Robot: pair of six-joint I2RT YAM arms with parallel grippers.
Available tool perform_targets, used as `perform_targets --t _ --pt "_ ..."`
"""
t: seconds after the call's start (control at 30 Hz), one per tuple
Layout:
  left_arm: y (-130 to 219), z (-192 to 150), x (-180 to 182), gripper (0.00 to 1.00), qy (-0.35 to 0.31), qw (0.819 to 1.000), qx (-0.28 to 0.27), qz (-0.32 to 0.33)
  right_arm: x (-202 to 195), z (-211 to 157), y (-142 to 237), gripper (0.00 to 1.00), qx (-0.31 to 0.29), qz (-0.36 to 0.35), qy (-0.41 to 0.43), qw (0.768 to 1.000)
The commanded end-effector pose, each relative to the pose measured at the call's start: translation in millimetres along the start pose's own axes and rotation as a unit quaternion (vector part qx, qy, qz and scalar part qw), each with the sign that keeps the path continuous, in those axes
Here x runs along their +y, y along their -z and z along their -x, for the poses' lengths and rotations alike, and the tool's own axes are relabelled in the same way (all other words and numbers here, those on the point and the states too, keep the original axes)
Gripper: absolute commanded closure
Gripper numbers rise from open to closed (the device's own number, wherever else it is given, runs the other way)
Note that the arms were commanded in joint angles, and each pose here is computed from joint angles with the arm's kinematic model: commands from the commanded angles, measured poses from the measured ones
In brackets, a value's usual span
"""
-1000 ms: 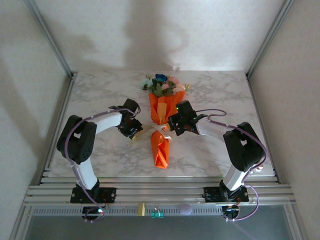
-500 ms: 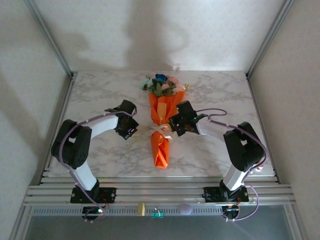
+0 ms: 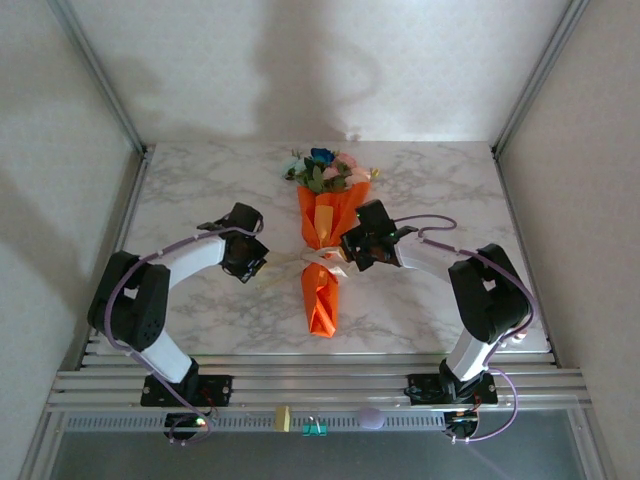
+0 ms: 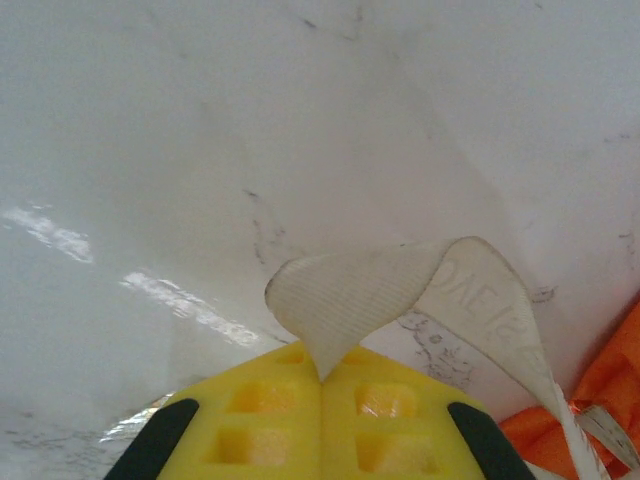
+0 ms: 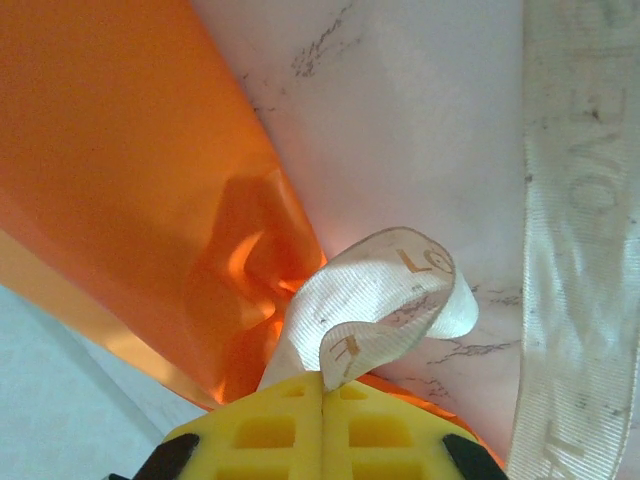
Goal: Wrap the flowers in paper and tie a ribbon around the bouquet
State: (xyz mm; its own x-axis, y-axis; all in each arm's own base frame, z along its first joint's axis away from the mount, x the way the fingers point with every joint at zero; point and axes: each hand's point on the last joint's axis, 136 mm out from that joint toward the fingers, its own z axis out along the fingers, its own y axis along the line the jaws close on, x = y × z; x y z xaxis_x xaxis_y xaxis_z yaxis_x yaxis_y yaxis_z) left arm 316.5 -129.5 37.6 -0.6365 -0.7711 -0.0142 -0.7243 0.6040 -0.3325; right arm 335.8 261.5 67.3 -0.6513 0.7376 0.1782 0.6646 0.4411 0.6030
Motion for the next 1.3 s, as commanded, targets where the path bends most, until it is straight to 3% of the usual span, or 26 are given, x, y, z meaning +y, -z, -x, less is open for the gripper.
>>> perform_targets --t 0.0,1.27 --pt "11 13 10 1.00 0.011 1.000 -0.025 0.010 12 8 15 1.00 -0.018 0.014 0.004 1.000" --pt "25 24 18 1.00 -0.036 0.998 -0.038 0.022 -10 69 39 1.00 -0.087 -0.029 0.041 0.995"
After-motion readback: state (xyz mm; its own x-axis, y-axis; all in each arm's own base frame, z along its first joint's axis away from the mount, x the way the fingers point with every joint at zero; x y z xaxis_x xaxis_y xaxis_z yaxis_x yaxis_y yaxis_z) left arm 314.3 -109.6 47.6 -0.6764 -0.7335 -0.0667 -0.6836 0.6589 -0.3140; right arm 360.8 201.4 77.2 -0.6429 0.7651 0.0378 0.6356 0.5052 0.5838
